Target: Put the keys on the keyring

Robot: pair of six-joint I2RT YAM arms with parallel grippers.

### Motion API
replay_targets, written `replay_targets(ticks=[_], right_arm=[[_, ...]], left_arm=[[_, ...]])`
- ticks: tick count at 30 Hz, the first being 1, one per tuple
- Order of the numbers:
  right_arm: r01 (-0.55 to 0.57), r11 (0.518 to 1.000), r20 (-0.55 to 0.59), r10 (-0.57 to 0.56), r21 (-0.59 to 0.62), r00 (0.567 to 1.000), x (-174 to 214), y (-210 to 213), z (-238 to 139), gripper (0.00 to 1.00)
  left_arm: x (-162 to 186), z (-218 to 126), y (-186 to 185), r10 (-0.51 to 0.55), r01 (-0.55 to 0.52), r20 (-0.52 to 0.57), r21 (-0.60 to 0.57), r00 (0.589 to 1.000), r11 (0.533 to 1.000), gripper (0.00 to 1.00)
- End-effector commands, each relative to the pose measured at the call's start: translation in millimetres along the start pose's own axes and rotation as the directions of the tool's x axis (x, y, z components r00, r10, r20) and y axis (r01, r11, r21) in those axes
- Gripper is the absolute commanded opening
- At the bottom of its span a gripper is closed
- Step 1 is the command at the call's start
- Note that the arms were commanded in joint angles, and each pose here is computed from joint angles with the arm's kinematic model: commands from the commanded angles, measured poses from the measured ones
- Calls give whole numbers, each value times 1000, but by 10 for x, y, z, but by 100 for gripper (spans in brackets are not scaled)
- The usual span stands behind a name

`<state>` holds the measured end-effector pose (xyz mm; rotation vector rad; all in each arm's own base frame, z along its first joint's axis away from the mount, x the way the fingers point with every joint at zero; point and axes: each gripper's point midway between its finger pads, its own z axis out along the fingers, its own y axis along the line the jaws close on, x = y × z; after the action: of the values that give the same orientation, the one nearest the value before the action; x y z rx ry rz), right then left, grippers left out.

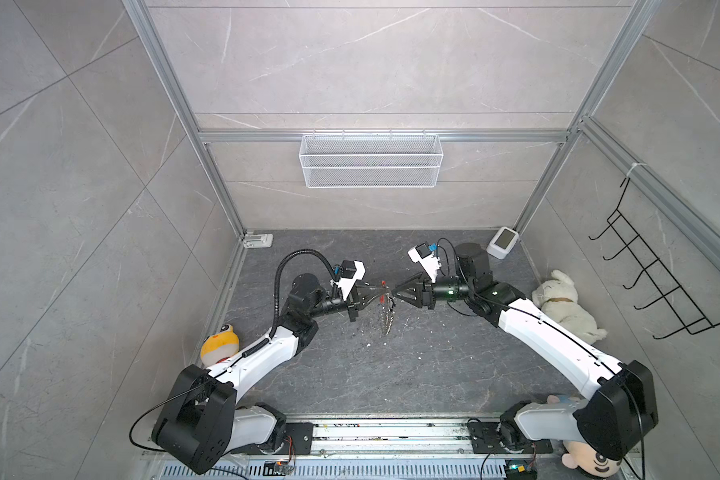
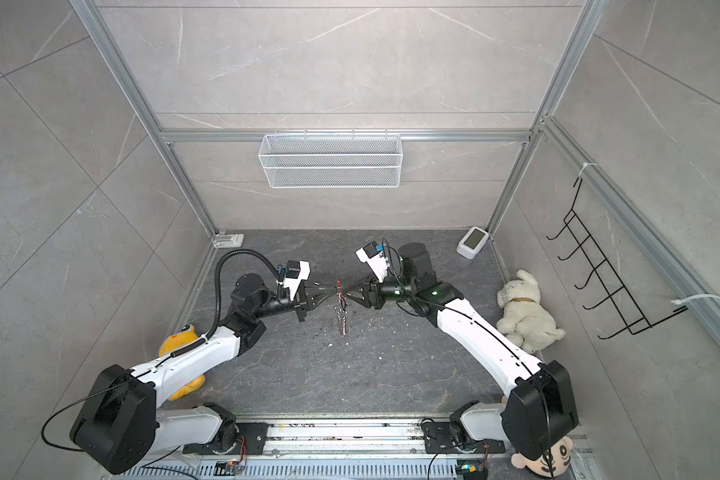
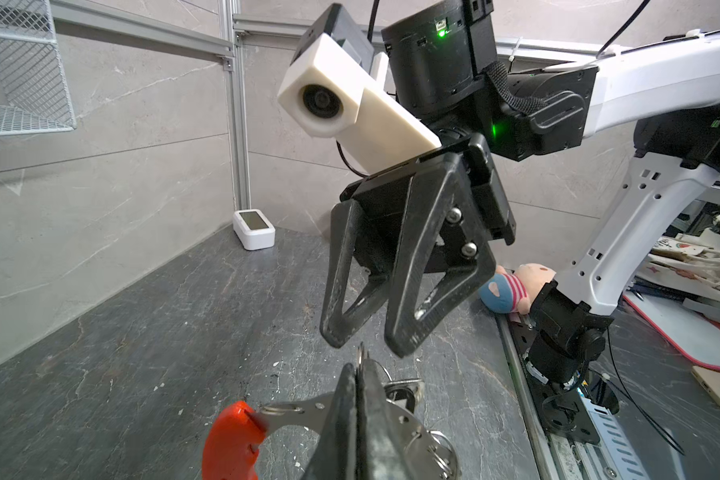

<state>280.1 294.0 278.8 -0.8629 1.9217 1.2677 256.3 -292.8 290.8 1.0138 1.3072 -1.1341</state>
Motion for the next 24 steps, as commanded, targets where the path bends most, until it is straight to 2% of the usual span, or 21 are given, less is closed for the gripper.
replay_targets(ticks=[1, 7, 12, 15, 20, 24], right_arm=[[65, 997, 16, -64, -52, 998, -115, 122, 54, 43], [60, 996, 7, -60, -65, 998, -102, 111, 123, 40], [63, 995, 15, -62, -79, 998, -128, 139, 150, 33], [62, 994, 13, -61, -87, 998, -128, 155, 171, 23], [69, 993, 16, -68, -91, 998, -142, 190, 183, 0], [78, 995, 18, -77, -70, 997, -157, 192, 161, 0]], left_arm=[[-302, 4, -97, 85, -88, 74, 40, 994, 995, 0], [-321, 12, -104, 82, -86, 74, 48, 994, 995, 0], [-324, 18, -101, 79, -83, 73, 51, 994, 995, 0], [-327, 26, -101, 76, -80, 74, 54, 994, 995, 0], [-315, 26, -93, 72, -76, 73, 53, 995, 996, 0], [-302, 29, -86, 66, -70, 71, 52, 995, 996, 0]])
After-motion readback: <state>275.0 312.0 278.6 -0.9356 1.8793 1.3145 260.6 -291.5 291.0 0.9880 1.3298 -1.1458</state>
